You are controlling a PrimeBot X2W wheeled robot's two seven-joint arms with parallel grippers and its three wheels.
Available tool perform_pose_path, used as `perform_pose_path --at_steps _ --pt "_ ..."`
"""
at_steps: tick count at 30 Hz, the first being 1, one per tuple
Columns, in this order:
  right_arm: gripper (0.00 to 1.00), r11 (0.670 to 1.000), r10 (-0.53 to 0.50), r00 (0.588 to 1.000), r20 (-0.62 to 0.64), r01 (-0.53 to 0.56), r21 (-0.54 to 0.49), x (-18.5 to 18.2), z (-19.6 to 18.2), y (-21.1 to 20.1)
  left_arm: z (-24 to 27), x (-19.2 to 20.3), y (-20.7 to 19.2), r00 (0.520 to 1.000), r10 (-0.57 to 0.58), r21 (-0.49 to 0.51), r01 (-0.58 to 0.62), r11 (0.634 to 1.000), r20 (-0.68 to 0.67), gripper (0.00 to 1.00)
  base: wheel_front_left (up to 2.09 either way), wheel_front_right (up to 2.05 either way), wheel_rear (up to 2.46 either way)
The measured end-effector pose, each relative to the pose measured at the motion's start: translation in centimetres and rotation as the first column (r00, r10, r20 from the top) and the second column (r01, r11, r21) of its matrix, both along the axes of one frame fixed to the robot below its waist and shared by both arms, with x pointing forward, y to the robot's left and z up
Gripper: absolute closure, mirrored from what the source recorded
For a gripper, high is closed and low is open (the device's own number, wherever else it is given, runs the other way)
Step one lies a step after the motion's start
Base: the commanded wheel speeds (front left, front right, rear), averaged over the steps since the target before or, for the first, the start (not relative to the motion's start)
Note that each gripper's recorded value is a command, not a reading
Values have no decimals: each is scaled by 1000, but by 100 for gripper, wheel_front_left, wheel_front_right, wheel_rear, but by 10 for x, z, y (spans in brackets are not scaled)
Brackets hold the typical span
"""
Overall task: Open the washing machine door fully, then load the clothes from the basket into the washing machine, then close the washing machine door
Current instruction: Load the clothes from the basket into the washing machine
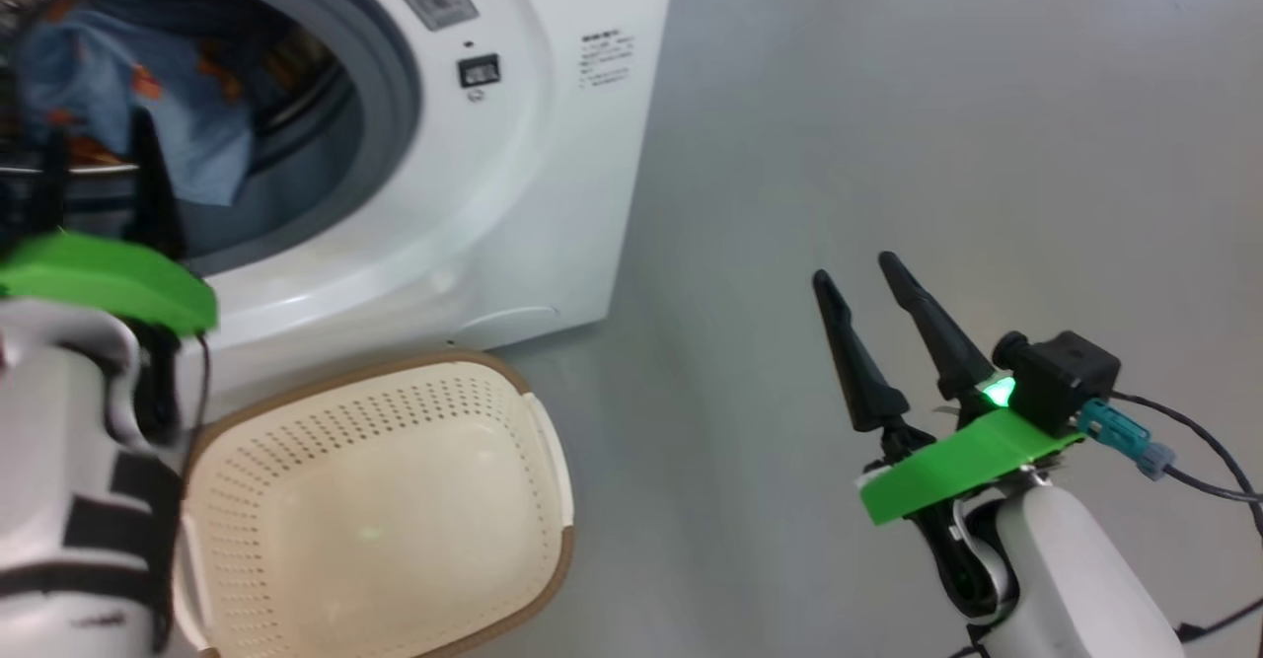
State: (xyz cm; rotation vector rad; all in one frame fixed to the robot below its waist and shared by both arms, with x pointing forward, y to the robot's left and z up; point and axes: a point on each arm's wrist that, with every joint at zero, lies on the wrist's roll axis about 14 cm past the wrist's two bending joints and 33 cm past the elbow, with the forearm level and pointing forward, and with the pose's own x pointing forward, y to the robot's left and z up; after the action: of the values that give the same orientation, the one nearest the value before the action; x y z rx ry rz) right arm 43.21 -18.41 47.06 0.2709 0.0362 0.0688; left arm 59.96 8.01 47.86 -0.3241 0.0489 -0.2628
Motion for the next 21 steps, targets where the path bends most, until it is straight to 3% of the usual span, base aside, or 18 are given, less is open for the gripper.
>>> perform_pose_path --at_steps 9,21 --pt "0 999 43 999 32 -43 6 -4 11 12 12 -57 23 999 6 21 -7 1000 45 0 0 0 0" --pt "0 995 101 990 102 -102 4 -9 37 29 34 -130 72 985 134 -18 -133 991 104 0 0 0 0"
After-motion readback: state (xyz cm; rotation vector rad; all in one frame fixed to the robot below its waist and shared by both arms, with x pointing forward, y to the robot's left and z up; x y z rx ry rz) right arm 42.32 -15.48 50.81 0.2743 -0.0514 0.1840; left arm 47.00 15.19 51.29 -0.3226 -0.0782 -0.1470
